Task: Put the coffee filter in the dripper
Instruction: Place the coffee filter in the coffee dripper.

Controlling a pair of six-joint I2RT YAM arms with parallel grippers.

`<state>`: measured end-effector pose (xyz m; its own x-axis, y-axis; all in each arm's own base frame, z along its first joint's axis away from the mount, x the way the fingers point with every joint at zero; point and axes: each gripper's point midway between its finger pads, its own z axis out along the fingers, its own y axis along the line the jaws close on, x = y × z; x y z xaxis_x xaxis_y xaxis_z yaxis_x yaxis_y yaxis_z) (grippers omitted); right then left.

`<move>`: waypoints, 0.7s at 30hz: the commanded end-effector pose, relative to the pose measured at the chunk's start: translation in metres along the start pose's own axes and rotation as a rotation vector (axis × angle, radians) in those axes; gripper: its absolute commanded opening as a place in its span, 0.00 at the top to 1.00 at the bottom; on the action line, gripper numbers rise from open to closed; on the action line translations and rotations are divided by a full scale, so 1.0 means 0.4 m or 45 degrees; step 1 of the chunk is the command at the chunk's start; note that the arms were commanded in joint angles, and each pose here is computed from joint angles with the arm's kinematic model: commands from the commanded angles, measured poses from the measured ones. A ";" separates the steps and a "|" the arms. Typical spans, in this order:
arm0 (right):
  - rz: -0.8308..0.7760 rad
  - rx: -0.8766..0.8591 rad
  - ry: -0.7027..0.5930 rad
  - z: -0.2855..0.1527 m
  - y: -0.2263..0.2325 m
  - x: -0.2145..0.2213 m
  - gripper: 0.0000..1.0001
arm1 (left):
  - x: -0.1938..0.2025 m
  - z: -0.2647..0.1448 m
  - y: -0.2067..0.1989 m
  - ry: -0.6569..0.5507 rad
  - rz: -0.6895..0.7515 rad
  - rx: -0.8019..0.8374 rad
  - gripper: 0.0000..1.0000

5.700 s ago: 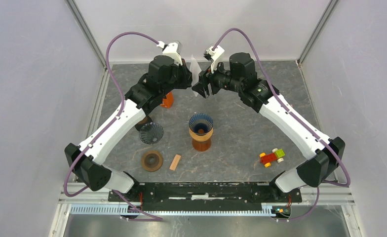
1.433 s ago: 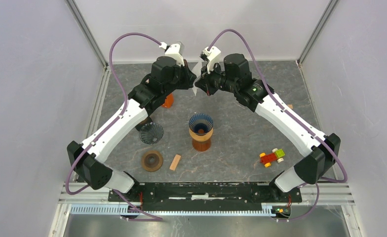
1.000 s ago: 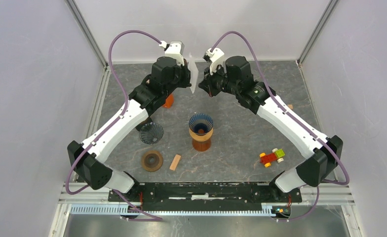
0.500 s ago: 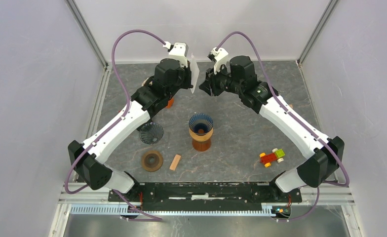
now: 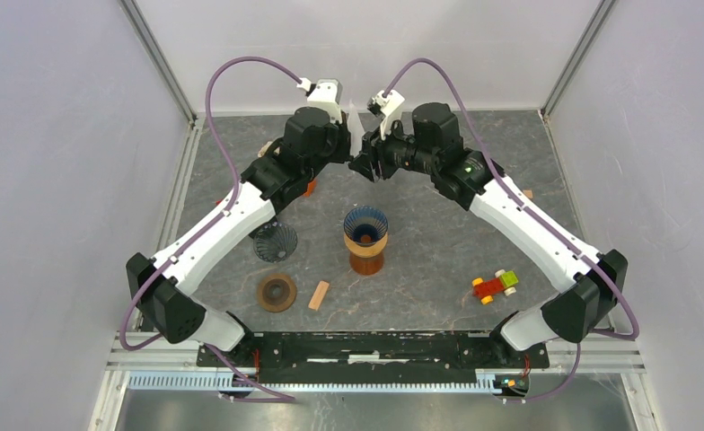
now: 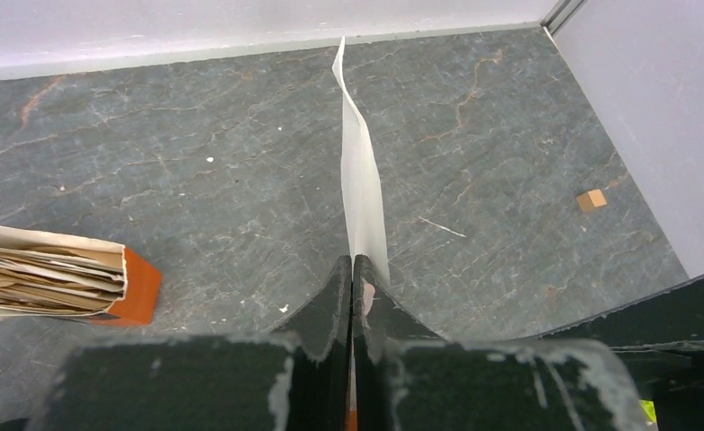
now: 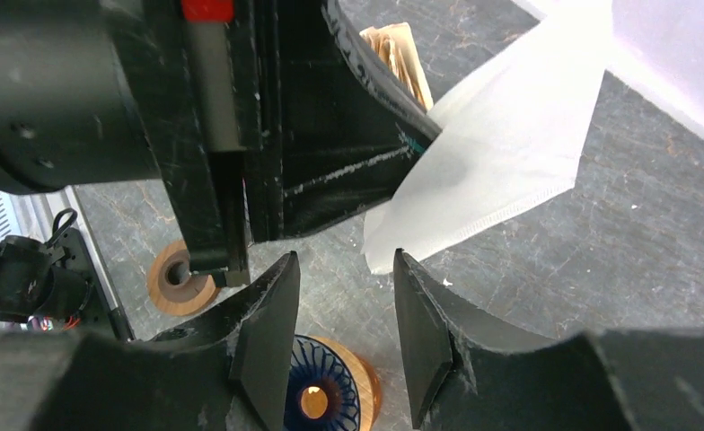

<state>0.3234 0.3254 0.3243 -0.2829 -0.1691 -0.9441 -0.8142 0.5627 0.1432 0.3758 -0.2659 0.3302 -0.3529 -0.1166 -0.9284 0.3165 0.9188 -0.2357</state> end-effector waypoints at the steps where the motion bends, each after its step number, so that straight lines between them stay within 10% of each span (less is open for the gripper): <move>1: -0.062 0.074 -0.092 -0.018 -0.016 -0.080 0.51 | -0.041 -0.014 -0.036 -0.040 -0.108 0.058 0.98; 21: -0.055 0.119 -0.074 -0.001 -0.039 -0.060 0.55 | -0.039 -0.033 -0.062 -0.021 -0.192 0.123 0.98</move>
<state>0.3358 0.3188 0.3291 -0.2602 -0.1733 -0.9499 -0.7785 0.6196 0.1002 0.3688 -0.2764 0.3284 -0.4026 -0.1761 -0.8983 0.3260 0.8894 -0.3205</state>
